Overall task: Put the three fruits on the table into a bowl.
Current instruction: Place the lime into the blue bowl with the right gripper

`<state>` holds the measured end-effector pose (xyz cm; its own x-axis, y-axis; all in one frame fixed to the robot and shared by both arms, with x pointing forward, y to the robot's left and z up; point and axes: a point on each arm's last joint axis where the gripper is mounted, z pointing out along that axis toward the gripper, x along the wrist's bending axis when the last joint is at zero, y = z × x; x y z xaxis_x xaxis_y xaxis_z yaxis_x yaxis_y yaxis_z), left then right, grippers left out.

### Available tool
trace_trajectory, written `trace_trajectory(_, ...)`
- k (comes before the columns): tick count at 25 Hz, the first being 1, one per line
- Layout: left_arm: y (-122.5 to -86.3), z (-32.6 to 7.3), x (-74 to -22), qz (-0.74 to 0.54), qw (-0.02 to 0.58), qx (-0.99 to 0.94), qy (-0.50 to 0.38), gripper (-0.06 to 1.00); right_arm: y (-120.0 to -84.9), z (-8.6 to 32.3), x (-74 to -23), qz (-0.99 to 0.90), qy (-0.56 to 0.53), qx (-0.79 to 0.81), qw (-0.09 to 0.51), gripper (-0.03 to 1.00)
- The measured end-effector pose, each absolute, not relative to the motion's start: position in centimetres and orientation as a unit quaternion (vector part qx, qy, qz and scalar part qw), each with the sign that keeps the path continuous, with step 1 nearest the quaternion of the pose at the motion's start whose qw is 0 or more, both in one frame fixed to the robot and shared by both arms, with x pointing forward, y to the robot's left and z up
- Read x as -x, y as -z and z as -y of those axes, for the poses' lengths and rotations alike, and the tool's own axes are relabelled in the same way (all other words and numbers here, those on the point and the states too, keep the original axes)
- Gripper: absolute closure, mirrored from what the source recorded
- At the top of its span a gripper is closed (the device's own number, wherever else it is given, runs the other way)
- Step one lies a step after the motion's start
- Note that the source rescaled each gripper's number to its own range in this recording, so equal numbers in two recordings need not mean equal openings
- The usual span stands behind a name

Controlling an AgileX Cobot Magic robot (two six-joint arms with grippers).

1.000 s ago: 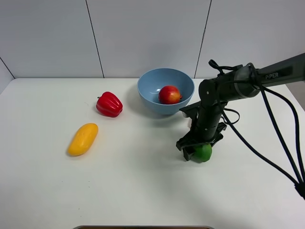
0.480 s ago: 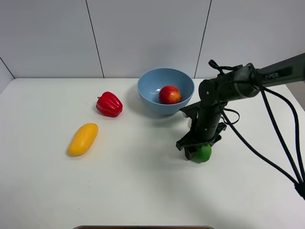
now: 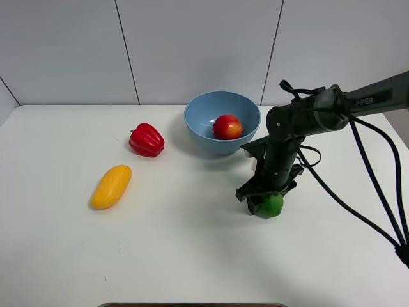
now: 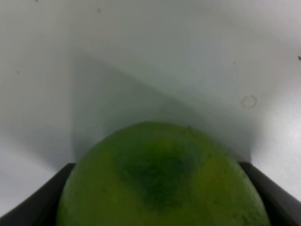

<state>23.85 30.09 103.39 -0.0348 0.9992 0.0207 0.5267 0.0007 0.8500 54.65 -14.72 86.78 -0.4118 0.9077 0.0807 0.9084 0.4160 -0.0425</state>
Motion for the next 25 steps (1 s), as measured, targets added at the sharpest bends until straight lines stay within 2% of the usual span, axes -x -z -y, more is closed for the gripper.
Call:
trace_trajectory(6,-103.4,-30.1,-23.9,-0.625,0.332,-0.610,-0.356,-0.06,-87.2,14.7,-54.7,0.839,0.011,0.542,0.043,0.97)
trace_trajectory(10,-103.4,-30.1,-23.9,-0.625,0.332,-0.610,-0.356,-0.06,-88.7,14.6,-54.7,0.840,0.028,0.541,0.032,0.97)
trace_trajectory(18,-103.4,-30.1,-23.9,-0.625,0.332,-0.610,-0.356,-0.06,-92.7,14.8,-54.4,0.841,0.065,0.538,0.010,0.97)
trace_trajectory(25,-103.4,-30.1,-23.9,-0.625,0.332,-0.610,-0.356,-0.06,-98.3,13.7,-56.7,0.842,0.116,0.527,-0.023,0.97)
